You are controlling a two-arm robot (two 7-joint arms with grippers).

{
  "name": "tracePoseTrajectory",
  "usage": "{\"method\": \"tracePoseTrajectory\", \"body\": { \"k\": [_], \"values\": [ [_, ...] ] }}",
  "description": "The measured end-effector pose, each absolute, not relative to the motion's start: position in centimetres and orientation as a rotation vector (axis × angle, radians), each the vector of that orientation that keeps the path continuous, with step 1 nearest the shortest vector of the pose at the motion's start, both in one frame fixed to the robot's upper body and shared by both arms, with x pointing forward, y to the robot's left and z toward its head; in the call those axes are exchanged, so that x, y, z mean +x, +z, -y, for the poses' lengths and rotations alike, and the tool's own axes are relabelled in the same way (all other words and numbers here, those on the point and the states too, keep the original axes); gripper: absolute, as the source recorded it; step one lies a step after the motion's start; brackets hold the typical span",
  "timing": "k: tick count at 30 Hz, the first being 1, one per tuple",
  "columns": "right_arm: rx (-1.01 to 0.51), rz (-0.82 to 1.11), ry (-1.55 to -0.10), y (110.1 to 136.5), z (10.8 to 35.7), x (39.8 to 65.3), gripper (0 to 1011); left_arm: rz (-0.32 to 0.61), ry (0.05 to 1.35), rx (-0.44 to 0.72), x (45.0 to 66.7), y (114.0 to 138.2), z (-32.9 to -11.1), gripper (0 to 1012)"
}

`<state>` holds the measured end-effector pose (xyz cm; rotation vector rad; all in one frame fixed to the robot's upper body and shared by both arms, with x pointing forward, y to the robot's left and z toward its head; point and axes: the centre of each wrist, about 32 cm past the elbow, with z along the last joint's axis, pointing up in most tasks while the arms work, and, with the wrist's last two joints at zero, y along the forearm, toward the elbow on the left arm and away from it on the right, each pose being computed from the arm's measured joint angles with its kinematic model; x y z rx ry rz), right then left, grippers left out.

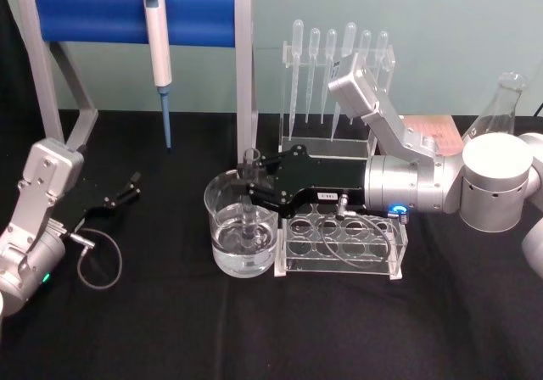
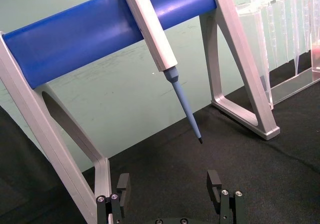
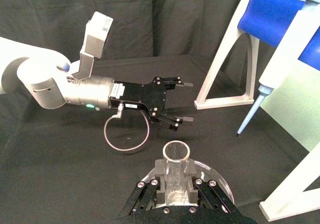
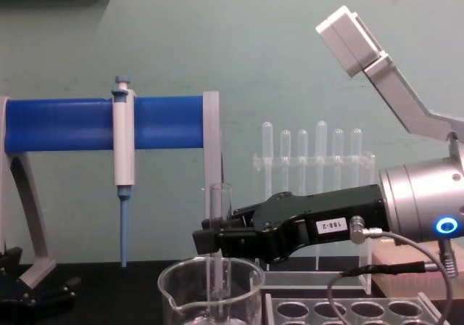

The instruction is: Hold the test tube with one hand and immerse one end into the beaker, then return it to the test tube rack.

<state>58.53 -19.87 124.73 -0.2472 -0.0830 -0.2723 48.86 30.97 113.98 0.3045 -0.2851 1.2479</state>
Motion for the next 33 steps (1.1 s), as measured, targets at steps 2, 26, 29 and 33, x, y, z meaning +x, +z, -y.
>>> {"method": "tracePoseTrajectory", "body": {
  "k": [2, 26, 29, 33],
  "values": [
    [-0.247, 0.083, -0.273, 124.73, 19.88, 58.53, 238, 0.285, 1.248, 0.304, 48.86, 113.98, -30.97, 1000],
    [-0.247, 0.085, -0.272, 124.86, 19.89, 58.54, 239, 0.285, 1.248, 0.304, 48.86, 113.98, -30.97, 1000],
    [-0.247, 0.085, -0.272, 124.87, 19.89, 58.55, 239, 0.285, 1.248, 0.304, 48.86, 113.98, -30.97, 1000],
    [-0.247, 0.085, -0.272, 124.89, 19.89, 58.56, 238, 0.285, 1.248, 0.304, 48.86, 113.98, -30.97, 1000]
  ]
}}
